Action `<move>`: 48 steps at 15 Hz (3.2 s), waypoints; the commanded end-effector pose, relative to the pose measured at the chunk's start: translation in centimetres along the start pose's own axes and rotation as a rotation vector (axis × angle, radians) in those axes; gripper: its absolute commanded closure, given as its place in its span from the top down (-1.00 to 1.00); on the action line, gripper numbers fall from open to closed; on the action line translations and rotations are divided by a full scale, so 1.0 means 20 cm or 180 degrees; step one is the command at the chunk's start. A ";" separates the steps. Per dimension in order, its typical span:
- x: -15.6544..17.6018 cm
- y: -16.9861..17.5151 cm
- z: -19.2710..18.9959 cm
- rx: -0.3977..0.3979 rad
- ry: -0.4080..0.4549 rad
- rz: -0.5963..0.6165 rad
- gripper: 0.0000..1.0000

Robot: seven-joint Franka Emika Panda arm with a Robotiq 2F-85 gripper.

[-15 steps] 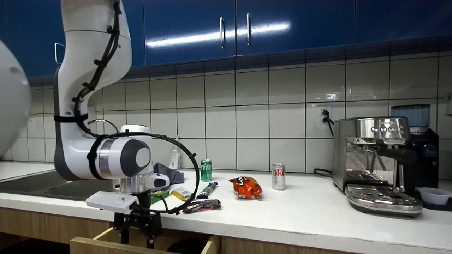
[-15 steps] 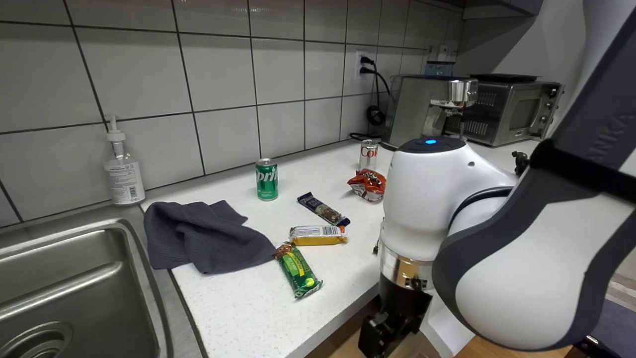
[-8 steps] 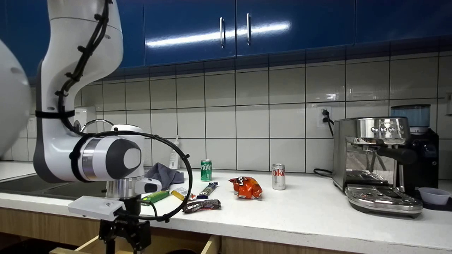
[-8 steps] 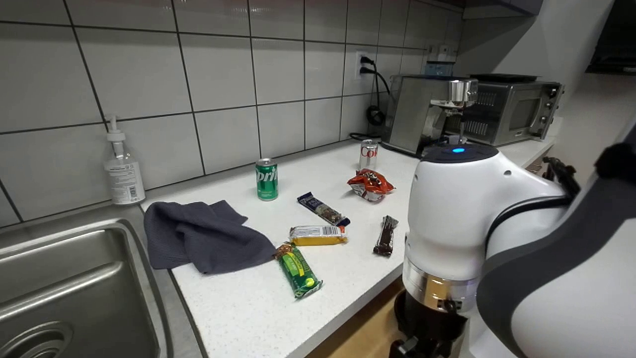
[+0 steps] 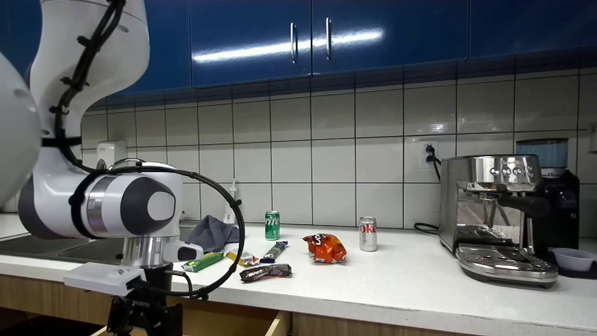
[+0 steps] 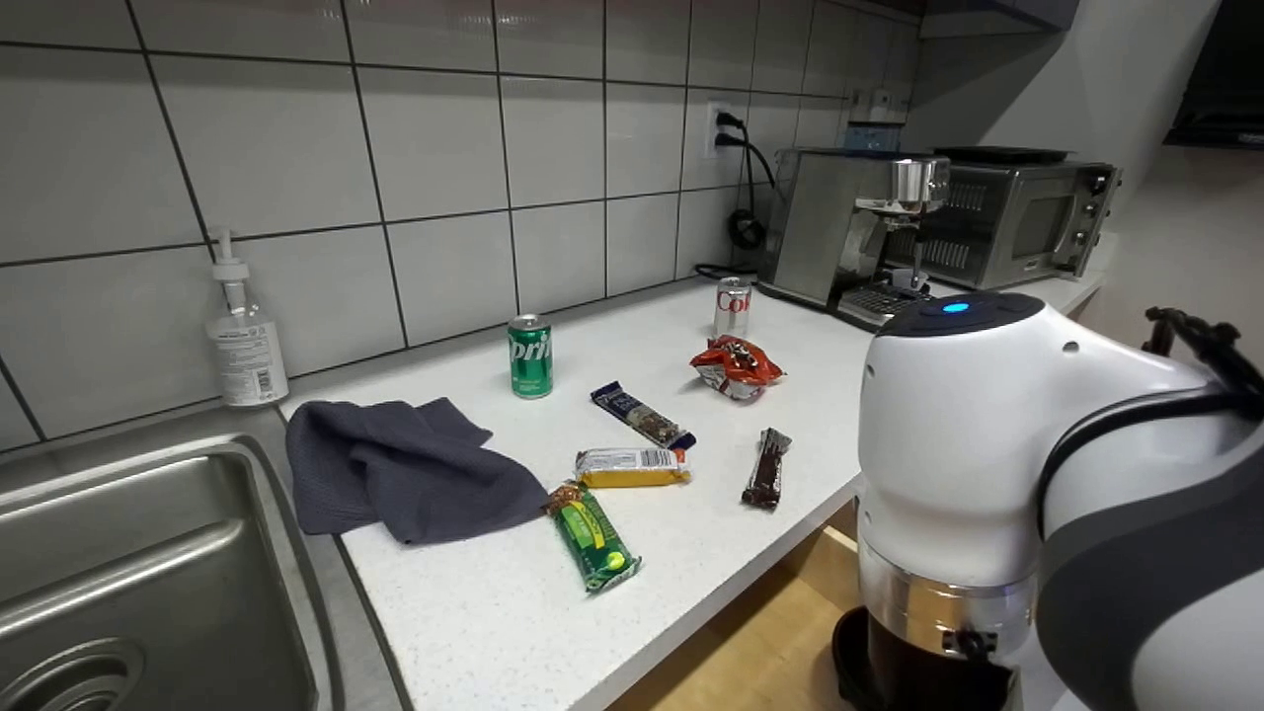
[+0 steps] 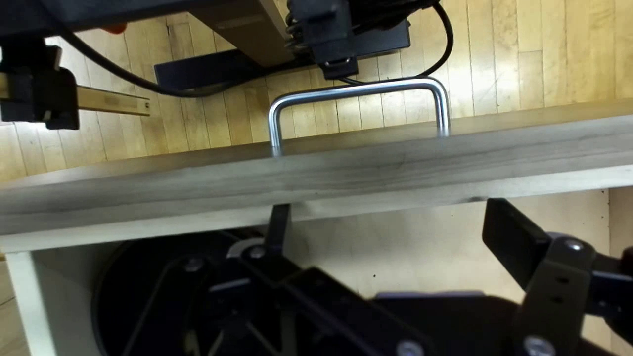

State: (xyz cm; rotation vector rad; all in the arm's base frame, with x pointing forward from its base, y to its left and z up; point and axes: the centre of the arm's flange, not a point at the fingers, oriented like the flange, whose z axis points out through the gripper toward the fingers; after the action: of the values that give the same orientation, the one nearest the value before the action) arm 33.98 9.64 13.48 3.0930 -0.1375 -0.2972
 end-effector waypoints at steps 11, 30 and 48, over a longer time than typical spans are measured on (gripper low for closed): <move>0.03 -0.05 -0.52 0.0202 0.0259 0.0133 1.00; 0.61 -0.45 -0.93 0.0257 0.0416 -0.0051 1.00; 0.79 -0.57 -0.84 0.0271 0.0256 0.0249 1.00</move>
State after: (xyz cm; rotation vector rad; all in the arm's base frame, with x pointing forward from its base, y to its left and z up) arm 53.64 20.01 26.59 3.1675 -0.2750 -0.1684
